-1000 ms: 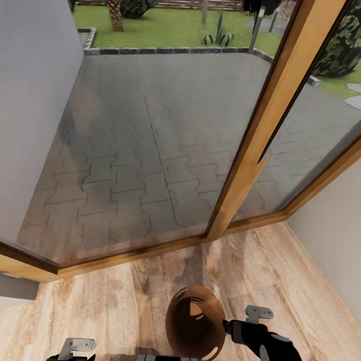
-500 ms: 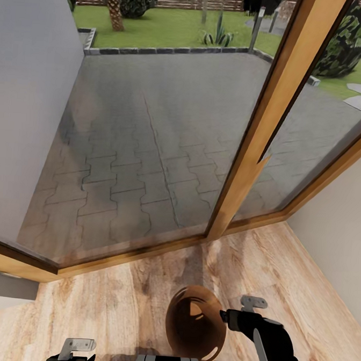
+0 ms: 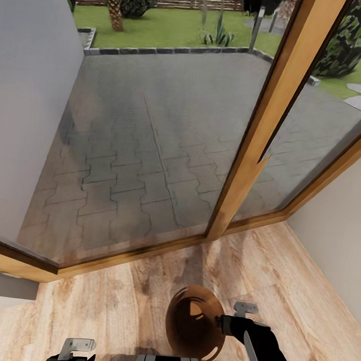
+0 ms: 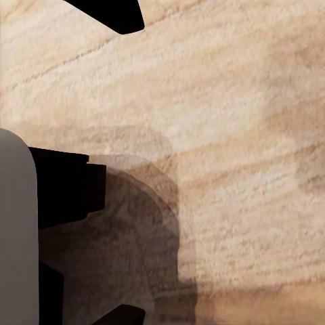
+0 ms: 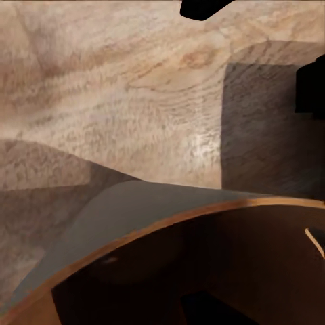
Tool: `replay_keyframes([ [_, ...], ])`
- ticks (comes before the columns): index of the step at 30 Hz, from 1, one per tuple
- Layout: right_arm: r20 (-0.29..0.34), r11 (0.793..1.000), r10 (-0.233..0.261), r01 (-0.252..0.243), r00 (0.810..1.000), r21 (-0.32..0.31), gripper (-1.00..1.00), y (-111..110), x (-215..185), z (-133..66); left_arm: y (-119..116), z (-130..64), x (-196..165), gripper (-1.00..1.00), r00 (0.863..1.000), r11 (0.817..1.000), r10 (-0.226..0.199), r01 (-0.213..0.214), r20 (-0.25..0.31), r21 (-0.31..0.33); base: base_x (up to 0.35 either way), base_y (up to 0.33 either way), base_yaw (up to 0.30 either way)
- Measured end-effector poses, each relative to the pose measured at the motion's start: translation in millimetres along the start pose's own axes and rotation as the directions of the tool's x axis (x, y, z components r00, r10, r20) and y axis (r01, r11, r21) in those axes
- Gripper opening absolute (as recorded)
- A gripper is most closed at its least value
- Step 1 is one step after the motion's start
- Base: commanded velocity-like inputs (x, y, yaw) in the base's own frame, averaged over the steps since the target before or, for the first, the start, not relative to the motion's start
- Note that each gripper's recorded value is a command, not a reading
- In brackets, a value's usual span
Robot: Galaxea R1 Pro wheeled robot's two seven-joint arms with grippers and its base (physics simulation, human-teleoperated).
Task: Put the three can of soda from the living room inside the tash can in the kitchen.
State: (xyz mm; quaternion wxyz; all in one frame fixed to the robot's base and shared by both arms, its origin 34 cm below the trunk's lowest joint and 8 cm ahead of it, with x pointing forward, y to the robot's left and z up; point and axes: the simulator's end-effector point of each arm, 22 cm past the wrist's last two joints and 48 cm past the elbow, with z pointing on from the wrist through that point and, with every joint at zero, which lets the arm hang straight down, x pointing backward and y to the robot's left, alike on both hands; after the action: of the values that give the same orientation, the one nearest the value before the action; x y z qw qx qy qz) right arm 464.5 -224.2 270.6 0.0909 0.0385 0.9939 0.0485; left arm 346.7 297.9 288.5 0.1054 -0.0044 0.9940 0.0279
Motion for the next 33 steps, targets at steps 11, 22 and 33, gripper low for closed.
replay_keyframes([
  [11,-0.009,0.999,0.019,-0.02,1.0,-0.047,1.0,33,7,4.9,0,-0.1,-1,1.0,1.0,1.0,0.0,0.0,0.001,0.0,0.0,0.0,0.0],
  [22,-0.009,0.997,0.023,-0.023,1.0,-0.08,1.0,60,8,4.8,1,-0.2,-1,1.0,1.0,1.0,0.001,-0.001,0.002,-0.001,0.0,0.0,0.0],
  [33,-0.007,0.998,0.011,-0.011,1.0,-0.056,1.0,42,7,5.1,1,-0.1,0,1.0,1.0,1.0,0.001,-0.001,0.001,-0.001,0.0,0.0,0.0],
])
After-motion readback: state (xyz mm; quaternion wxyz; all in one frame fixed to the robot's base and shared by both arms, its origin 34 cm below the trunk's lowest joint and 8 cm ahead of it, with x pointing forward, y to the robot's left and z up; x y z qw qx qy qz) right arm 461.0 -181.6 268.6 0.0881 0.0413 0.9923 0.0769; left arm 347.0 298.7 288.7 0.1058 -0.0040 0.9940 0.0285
